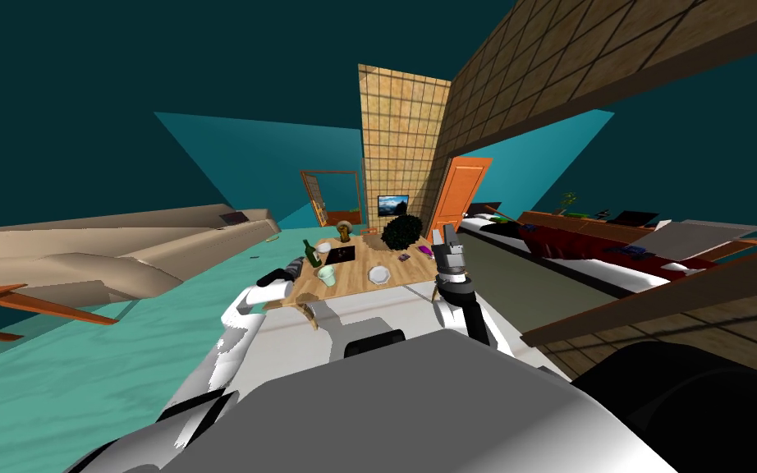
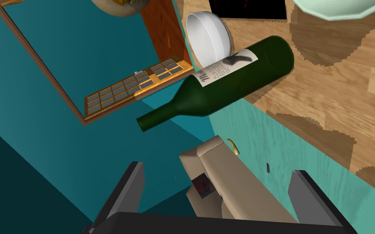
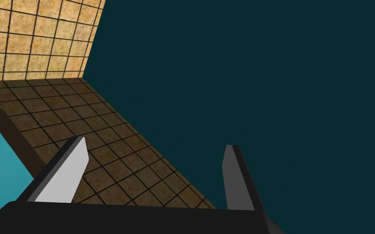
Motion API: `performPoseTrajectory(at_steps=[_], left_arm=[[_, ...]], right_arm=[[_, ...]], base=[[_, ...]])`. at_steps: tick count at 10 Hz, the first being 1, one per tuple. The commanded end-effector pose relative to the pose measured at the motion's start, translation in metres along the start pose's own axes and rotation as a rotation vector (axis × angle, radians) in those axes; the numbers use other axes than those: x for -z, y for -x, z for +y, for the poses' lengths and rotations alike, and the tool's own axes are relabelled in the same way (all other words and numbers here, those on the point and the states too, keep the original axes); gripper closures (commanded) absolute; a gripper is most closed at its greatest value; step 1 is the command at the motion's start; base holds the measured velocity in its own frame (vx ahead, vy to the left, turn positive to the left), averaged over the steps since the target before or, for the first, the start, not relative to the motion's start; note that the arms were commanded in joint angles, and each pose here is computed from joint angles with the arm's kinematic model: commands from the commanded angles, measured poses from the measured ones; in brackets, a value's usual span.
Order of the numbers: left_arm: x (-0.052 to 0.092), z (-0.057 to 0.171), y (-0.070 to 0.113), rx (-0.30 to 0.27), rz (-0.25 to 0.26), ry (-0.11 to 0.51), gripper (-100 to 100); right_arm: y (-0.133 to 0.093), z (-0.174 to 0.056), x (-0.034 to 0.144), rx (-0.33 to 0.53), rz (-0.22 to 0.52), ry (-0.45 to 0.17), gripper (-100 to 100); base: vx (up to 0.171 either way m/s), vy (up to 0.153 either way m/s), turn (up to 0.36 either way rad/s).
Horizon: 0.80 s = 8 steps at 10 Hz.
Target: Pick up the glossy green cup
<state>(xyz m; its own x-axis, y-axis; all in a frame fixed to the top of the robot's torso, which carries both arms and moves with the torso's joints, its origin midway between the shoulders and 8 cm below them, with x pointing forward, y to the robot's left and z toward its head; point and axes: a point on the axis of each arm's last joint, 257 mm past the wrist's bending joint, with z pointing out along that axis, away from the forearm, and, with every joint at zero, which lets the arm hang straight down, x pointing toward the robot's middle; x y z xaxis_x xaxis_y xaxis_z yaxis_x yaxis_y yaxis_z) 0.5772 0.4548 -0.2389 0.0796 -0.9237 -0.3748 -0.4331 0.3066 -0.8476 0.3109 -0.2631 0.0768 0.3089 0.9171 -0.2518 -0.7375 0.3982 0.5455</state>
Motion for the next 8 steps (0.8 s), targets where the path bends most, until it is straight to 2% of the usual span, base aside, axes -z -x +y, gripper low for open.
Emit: performPoseTrajectory(at_steps=[1,4,8], left_arm=[[-0.004,0.007,0.002,0.003,0.001,0.029,-100],[-0.014,0.027,0.019,0.035,-0.003,0.141,-100],[-0.017,0.052,0.030,0.072,0.001,0.266,-100]], right_arm=[[0.000,0.000,0.000,0.000,0.000,0.000,0],[0.000,0.000,0.000,0.000,0.000,0.000,0],[0.000,0.000,0.000,0.000,0.000,0.000,0]], base=[[0.011,-0.029,0.003],[0.013,-0.073,-0.029],[0.015,-0.075,-0.025]])
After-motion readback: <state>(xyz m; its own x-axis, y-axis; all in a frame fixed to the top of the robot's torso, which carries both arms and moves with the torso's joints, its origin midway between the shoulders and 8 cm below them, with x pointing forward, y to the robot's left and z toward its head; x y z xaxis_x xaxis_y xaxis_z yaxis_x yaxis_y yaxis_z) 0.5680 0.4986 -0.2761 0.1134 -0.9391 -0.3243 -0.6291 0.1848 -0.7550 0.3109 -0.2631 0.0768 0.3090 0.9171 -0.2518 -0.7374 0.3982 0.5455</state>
